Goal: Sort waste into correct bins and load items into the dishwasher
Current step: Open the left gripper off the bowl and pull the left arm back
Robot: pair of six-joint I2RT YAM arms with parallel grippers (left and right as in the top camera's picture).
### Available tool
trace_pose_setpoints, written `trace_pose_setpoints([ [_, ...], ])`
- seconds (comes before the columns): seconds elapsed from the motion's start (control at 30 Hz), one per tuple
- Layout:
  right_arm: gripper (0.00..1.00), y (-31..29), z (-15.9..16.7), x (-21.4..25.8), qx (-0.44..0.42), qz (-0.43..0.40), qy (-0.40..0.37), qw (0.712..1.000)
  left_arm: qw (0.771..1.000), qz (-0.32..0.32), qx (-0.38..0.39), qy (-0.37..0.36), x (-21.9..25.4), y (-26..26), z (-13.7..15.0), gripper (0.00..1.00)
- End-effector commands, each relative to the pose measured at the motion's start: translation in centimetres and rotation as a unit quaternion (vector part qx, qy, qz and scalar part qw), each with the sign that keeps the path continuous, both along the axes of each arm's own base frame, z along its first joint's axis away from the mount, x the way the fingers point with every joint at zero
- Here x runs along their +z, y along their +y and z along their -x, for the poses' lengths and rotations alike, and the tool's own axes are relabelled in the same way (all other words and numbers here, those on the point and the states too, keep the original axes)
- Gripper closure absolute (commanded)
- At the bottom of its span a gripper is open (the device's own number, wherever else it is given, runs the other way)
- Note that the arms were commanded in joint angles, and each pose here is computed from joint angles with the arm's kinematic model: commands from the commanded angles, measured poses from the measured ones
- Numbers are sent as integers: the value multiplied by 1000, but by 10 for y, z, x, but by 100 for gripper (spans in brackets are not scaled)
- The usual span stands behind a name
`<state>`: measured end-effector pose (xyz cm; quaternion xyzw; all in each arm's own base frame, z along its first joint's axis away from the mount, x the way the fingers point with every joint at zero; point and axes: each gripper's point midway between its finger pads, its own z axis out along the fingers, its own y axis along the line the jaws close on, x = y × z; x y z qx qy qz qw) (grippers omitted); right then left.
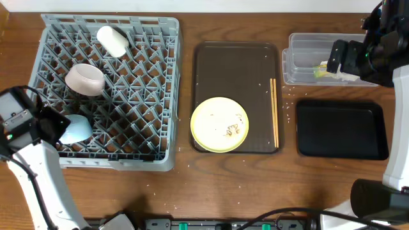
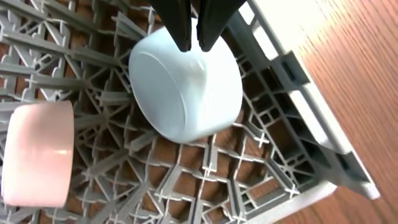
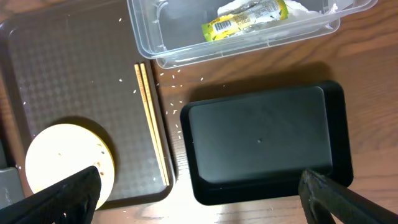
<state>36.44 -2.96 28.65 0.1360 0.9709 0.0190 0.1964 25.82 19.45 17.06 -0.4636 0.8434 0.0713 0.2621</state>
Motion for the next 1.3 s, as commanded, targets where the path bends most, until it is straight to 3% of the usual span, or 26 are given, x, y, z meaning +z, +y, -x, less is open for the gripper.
trace_pose_setpoints([
  [0.0, 1, -1, 3, 8, 5, 7, -13, 1000, 1000, 4, -8, -27, 8, 1, -12, 92],
  [0.17, 1, -1, 3, 8, 5, 7, -12, 1000, 988, 16, -96, -120, 24, -11, -60, 92],
  [0.3, 1, -1, 4, 8, 5, 7, -12, 1000, 991, 32, -99, -88, 0, -9, -64, 92],
  [0.47, 1, -1, 4, 8, 5, 7, -12, 1000, 995, 65, -74, -8, -41, -6, -45, 92],
  [0.7, 1, -1, 4, 8, 5, 7, -12, 1000, 996, 69, -48, -1, -36, 2, -26, 92],
  [0.83, 1, -1, 4, 8, 5, 7, -12, 1000, 999, 46, 2, 20, -20, 15, 12, 92],
  [1.0, 1, -1, 4, 8, 5, 7, -12, 1000, 995, 81, 35, 52, -26, 10, 43, 92],
  [1.1, 1, -1, 3, 9, 5, 7, -14, 1000, 995, 94, 28, 28, -23, 6, 35, 93],
  [1.27, 1, -1, 3, 9, 5, 7, -14, 1000, 986, 112, -47, -113, 15, -9, -13, 93],
])
